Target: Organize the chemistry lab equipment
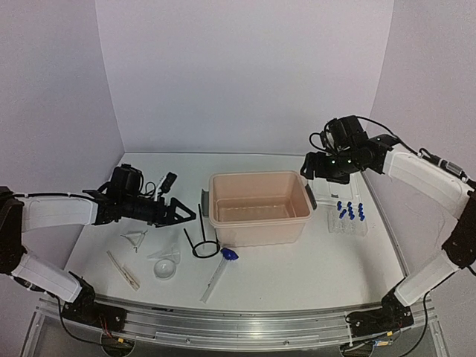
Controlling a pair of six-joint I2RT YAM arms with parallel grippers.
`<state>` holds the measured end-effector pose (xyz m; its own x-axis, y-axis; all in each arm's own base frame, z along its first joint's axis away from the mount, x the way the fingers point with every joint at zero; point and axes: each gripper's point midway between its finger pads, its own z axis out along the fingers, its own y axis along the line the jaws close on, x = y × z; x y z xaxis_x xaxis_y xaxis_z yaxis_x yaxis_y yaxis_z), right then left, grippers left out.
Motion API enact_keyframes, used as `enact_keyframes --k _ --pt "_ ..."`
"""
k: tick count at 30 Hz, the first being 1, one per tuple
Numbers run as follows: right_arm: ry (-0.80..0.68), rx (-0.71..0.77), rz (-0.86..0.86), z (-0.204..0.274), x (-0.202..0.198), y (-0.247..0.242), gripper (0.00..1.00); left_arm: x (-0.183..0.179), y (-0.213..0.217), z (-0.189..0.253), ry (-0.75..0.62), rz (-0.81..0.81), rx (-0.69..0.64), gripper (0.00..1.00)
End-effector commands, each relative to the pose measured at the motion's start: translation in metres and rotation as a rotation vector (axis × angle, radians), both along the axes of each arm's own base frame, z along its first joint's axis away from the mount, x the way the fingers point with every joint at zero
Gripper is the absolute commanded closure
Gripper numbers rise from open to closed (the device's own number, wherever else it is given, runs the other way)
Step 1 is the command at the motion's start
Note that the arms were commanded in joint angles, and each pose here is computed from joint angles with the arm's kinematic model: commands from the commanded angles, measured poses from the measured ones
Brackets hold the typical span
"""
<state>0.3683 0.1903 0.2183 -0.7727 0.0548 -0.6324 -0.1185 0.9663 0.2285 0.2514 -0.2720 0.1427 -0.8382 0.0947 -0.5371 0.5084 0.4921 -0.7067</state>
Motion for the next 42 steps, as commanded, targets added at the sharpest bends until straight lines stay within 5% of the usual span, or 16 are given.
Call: enact_keyframes --k 1,6,16,29,42 --pt "-0.034 0.027 0.126 0.002 -0.013 0.011 0.15 -0.036 -0.038 -0.033 -0.094 -0.165 0.19 0.07" --pt "-0.059 0.04 0.162 0.006 -0.021 0.011 0.16 -0.027 -0.041 -0.06 -0.099 -0.134 0.299 0.15" --pt "-0.063 0.058 0.18 0.005 -0.031 0.009 0.18 -0.03 -0.058 -0.067 -0.18 -0.213 0.314 0.26" --pt "-0.081 0.067 0.158 0.008 -0.041 0.001 0.19 -0.037 -0.058 -0.063 -0.231 -0.213 0.338 0.98" --pt "-0.114 0.101 0.247 0.023 -0.045 0.014 0.19 -0.041 -0.032 0.022 -0.357 -0.07 0.235 1.0"
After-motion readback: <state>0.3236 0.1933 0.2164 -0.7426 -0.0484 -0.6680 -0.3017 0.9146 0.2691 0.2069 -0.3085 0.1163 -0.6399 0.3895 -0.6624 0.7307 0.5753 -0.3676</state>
